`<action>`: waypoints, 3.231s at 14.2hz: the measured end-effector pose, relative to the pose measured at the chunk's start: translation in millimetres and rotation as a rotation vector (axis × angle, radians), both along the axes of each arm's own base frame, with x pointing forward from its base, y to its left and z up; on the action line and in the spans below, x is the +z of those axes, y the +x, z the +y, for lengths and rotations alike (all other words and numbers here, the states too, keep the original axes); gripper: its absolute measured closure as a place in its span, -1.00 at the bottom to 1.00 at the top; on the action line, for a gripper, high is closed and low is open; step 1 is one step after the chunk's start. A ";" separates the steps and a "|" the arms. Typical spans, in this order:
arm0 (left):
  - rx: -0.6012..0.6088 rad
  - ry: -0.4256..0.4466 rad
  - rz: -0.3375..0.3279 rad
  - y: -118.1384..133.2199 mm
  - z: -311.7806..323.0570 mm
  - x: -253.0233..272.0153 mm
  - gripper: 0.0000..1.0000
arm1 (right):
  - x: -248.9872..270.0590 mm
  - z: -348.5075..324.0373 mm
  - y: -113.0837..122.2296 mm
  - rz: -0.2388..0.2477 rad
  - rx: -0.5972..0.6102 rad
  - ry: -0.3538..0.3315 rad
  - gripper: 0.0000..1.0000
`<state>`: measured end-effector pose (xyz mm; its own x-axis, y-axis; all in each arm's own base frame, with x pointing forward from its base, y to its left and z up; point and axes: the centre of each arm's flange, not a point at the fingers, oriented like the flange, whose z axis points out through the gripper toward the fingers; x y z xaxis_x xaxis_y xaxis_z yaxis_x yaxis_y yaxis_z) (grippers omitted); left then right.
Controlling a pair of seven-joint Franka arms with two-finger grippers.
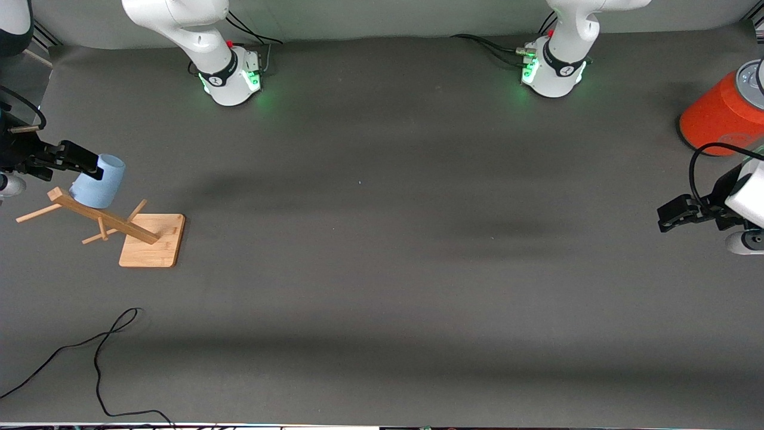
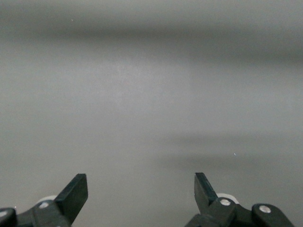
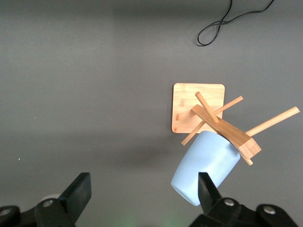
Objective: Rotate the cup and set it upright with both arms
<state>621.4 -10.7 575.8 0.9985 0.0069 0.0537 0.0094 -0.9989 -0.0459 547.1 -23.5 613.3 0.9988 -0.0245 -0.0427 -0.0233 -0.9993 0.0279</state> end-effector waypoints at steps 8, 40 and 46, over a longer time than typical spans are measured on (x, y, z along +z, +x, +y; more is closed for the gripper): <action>0.000 0.000 0.003 0.0 0.1 0.4 -1.00 | 2.0 -108.2 -17.2 -0.001 -0.205 0.002 -1.00; 0.001 0.001 0.007 1.6 0.7 -2.7 -1.00 | -150.3 -103.5 -51.5 0.050 -0.746 0.064 -0.61; 0.001 0.001 0.007 1.8 0.7 -3.0 -1.00 | -92.2 -82.0 -90.2 0.103 -0.854 0.080 -0.61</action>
<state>623.1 -10.0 572.9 0.9989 0.0084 0.0468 0.0106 -0.9989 -0.0466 456.8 -105.5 521.1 0.6310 -0.7580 -0.1654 -0.7684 -0.6399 0.0010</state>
